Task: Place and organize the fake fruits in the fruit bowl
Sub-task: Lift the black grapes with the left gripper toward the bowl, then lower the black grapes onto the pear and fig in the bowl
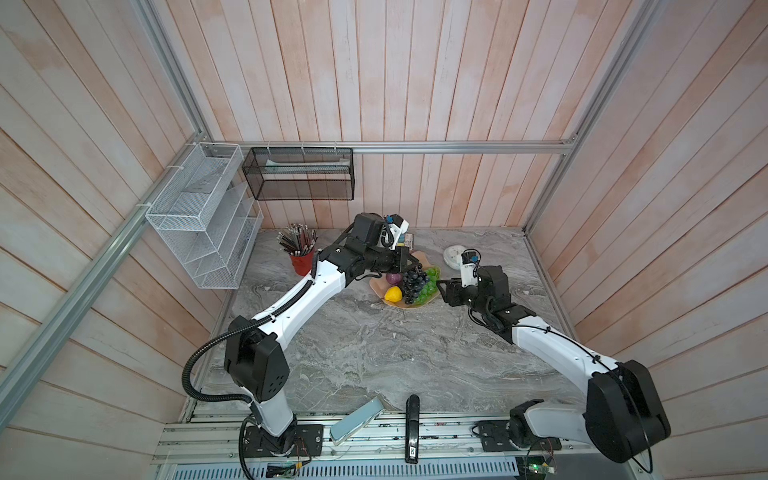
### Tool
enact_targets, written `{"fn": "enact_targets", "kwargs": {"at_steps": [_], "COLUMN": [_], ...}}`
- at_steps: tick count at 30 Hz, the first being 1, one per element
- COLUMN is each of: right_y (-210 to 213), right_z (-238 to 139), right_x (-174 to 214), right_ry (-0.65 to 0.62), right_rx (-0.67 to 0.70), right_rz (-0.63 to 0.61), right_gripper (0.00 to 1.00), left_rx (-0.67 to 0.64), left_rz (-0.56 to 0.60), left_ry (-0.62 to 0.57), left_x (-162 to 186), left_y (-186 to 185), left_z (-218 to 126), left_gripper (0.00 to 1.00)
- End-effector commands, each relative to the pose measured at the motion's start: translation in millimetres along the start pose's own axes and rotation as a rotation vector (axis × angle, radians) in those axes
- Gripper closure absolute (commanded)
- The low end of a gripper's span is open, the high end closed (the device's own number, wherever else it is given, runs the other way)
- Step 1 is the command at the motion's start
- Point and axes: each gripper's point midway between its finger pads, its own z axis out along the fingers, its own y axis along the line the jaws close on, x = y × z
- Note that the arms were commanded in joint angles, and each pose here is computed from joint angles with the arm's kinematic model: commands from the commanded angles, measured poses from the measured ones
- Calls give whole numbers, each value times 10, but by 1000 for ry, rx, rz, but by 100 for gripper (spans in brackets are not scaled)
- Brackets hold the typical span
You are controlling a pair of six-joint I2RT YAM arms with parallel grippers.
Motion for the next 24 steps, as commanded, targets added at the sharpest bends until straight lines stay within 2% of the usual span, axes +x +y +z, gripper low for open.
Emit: {"fn": "enact_targets", "kwargs": {"at_steps": [1,18,24], "right_y": [47,85,92], "right_z": [4,332,350], "right_x": [-64,-10,-7], "right_ry": [-20,26,27], "right_rx": [-31,-83,-88], "right_rz": [13,18,19], "right_gripper": [44,45,45], "left_rx": [-1,-13,-29], "left_rz": [30,-5,-34], "left_ry": [-31,-37,-43], "left_x": [-54,-181,-216], "left_y": [-19,330,622], "left_z": [-71,150,173], "left_gripper": [100,100,100]}}
